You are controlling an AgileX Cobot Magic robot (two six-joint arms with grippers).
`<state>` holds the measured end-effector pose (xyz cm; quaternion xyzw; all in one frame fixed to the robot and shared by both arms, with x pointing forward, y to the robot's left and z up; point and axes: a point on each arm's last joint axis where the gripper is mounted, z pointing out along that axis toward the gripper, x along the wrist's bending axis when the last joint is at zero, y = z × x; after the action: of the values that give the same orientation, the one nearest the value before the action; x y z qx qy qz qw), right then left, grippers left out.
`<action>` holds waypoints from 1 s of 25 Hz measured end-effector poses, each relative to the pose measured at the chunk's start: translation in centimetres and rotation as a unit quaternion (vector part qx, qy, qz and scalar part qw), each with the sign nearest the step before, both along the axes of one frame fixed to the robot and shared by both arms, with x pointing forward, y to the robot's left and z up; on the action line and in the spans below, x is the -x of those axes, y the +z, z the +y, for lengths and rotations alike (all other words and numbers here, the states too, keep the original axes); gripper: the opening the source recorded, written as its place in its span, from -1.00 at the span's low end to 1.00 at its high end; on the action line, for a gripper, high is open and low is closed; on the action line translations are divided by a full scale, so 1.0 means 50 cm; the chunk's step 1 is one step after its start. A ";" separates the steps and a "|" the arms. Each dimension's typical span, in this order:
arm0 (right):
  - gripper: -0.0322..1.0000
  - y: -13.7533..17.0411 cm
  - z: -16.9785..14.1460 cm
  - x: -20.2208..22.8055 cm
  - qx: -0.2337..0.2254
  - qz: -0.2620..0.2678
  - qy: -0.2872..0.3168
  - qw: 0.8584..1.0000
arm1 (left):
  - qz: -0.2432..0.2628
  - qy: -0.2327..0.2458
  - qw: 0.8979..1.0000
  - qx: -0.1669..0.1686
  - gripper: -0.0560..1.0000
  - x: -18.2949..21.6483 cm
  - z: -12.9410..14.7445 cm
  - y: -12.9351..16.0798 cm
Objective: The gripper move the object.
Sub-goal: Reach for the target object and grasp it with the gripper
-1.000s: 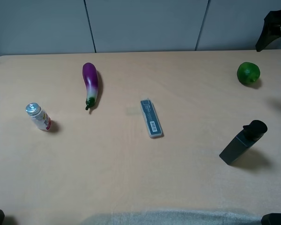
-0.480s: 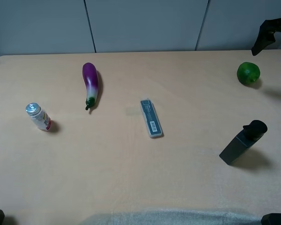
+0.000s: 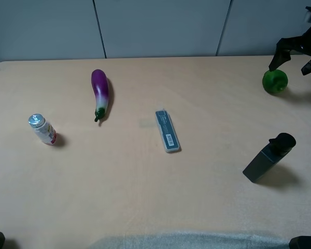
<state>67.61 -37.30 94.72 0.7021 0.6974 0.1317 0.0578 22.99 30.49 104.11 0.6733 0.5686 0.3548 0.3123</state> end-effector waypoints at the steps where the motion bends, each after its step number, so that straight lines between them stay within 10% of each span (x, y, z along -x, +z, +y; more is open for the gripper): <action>1: 0.40 -0.008 -0.001 -0.003 0.001 -0.001 -0.001 1.000 | 0.000 0.000 1.000 0.000 0.95 0.000 0.000 0.000; 25: 0.40 -0.114 -0.013 -0.062 -0.001 0.009 -0.005 1.000 | 0.000 0.000 1.000 0.000 0.95 0.000 0.000 0.000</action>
<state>70.69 -37.96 89.04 0.7069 0.6943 0.1253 0.0513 22.99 30.49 104.11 0.6733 0.5686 0.3548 0.3123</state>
